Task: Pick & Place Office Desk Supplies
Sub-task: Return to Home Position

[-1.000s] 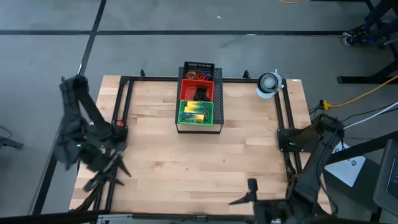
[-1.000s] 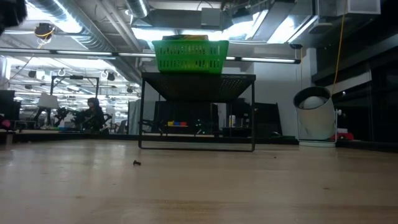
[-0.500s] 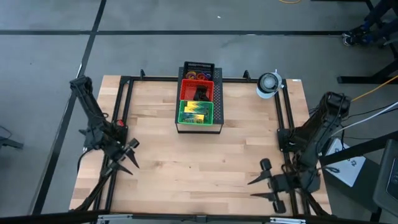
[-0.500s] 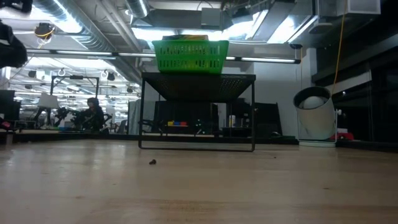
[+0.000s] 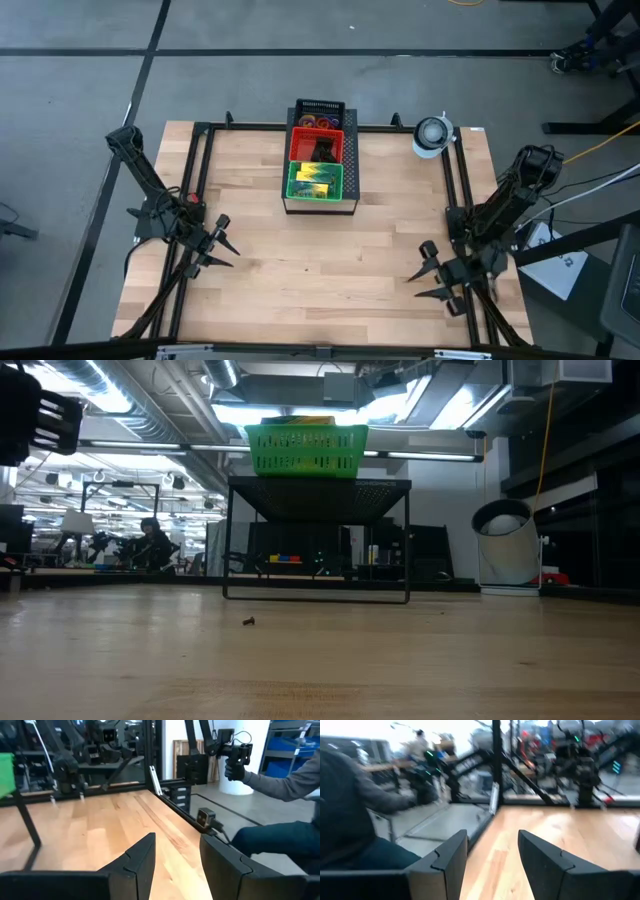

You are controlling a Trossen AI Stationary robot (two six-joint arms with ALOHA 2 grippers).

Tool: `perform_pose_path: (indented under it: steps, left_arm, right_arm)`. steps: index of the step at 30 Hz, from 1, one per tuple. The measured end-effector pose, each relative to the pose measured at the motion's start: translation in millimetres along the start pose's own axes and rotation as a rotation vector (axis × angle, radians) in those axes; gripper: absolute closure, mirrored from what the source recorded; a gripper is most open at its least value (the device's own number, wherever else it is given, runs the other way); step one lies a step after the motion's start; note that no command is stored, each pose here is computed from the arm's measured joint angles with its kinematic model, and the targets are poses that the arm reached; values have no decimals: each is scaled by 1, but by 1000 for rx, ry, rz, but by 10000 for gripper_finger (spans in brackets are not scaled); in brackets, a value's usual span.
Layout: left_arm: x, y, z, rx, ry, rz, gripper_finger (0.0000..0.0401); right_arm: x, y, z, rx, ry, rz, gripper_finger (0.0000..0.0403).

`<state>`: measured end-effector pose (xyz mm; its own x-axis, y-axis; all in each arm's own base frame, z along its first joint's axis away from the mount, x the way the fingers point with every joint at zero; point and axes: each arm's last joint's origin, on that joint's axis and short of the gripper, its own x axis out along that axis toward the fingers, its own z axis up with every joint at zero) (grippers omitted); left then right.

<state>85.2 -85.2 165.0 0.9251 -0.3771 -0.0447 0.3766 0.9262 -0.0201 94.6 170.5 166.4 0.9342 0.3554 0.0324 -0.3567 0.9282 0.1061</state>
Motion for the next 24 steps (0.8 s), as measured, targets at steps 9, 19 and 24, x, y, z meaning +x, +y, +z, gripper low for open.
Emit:
perform_pose_path:
  steps: [9,19,24]
  left_arm:
    - [-10,8,2,-9,-23,16,253]
    - [-12,10,-5,98,42,37,253]
    - [-8,11,-11,92,102,63,253]
  right_arm:
    - [-33,-15,-9,-101,-63,-7,224]
    - [-46,-28,-63,50,244,-218,224]
    - [-52,-38,-83,111,297,-320,224]
